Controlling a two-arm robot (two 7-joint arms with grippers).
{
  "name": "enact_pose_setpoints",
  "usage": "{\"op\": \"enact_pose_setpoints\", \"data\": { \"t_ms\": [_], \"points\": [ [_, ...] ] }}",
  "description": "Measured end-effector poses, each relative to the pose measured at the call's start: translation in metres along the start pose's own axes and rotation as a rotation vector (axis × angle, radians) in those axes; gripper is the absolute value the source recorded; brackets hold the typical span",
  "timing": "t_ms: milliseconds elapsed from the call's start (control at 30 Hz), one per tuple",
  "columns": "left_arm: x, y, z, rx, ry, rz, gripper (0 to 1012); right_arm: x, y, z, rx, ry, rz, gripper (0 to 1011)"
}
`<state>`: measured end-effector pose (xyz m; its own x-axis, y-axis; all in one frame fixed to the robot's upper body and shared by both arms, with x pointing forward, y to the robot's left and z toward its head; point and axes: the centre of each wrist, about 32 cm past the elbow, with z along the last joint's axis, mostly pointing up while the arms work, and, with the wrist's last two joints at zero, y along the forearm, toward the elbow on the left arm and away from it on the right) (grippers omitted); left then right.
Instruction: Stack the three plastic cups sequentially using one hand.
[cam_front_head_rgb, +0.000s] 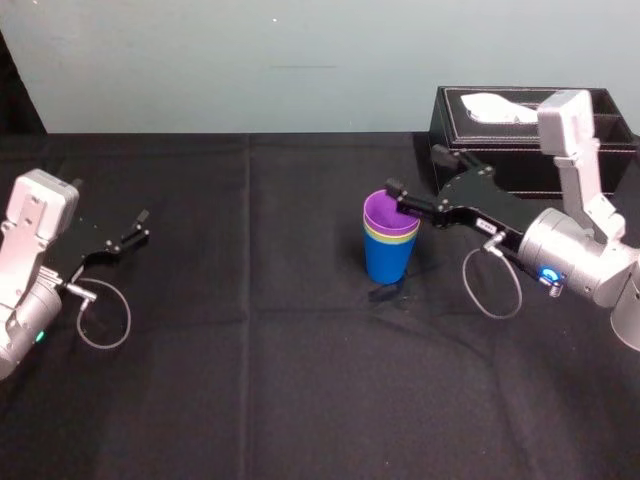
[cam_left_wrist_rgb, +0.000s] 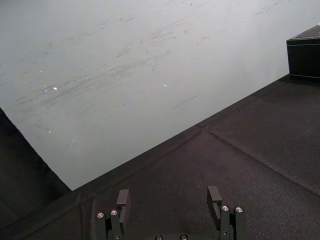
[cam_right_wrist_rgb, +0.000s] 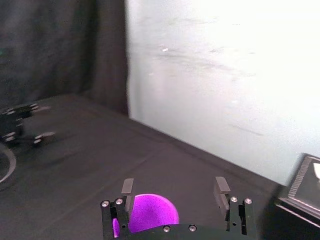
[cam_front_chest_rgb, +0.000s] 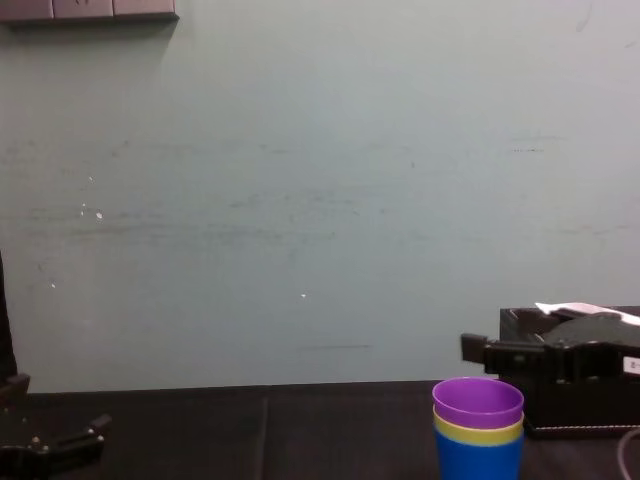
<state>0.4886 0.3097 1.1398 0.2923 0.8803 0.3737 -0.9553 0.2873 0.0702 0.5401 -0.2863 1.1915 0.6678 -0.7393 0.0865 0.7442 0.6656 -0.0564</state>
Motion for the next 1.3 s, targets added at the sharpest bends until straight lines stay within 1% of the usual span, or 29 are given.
{"op": "enact_pose_setpoints", "data": {
  "t_ms": [67,100,133,167,233,267,367,400,467,500,600,633,667,700,767,800,833,933,1033,1300],
  "points": [
    [0.0,0.0,0.0,0.0,0.0,0.0,1011,-0.0015,-0.001,-0.001,0.009,0.001,-0.034,1002],
    [0.0,0.0,0.0,0.0,0.0,0.0,1011,-0.0029,-0.003,-0.002,0.018,0.002,-0.071,1003],
    [0.0,0.0,0.0,0.0,0.0,0.0,1011,-0.0036,-0.003,-0.003,0.021,0.003,-0.085,1003],
    [0.0,0.0,0.0,0.0,0.0,0.0,1011,-0.0056,-0.004,-0.004,0.03,0.003,-0.127,1003],
    [0.0,0.0,0.0,0.0,0.0,0.0,1011,-0.0082,-0.005,-0.006,0.038,0.004,-0.169,1003],
    [0.0,0.0,0.0,0.0,0.0,0.0,1011,-0.0114,-0.004,-0.007,0.047,0.003,-0.218,1003],
    [0.0,0.0,0.0,0.0,0.0,0.0,1011,-0.0168,-0.003,-0.011,0.056,0.003,-0.292,1003],
    [0.0,0.0,0.0,0.0,0.0,0.0,1011,-0.0206,-0.002,-0.013,0.063,-0.001,-0.336,1003],
    [0.0,0.0,0.0,0.0,0.0,0.0,1011,-0.0244,0.0,-0.016,0.071,-0.004,-0.378,1003],
    [0.0,0.0,0.0,0.0,0.0,0.0,1011,-0.0276,0.002,-0.019,0.073,-0.001,-0.415,1003],
    [0.0,0.0,0.0,0.0,0.0,0.0,1011,-0.0336,0.005,-0.023,0.075,0.008,-0.472,1003],
    [0.0,0.0,0.0,0.0,0.0,0.0,1011,-0.0381,0.008,-0.026,0.076,0.015,-0.502,1003],
    [0.0,0.0,0.0,0.0,0.0,0.0,1011,-0.0403,0.009,-0.027,0.076,0.018,-0.517,1003],
    [0.0,0.0,0.0,0.0,0.0,0.0,1011,-0.0445,0.011,-0.03,0.077,0.026,-0.544,1003],
    [0.0,0.0,0.0,0.0,0.0,0.0,1011,-0.0486,0.013,-0.032,0.078,0.032,-0.563,1003],
    [0.0,0.0,0.0,0.0,0.0,0.0,1011,-0.0527,0.014,-0.035,0.079,0.035,-0.581,1003],
    [0.0,0.0,0.0,0.0,0.0,0.0,1011,-0.0548,0.015,-0.036,0.08,0.037,-0.588,1003],
    [0.0,0.0,0.0,0.0,0.0,0.0,1011,-0.06,0.017,-0.039,0.075,0.035,-0.591,1003],
    [0.0,0.0,0.0,0.0,0.0,0.0,1012,-0.0619,0.016,-0.041,0.068,0.037,-0.569,1003],
    [0.0,0.0,0.0,0.0,0.0,0.0,1011,-0.0616,0.016,-0.04,0.069,0.036,-0.57,1003]
  ]
}}
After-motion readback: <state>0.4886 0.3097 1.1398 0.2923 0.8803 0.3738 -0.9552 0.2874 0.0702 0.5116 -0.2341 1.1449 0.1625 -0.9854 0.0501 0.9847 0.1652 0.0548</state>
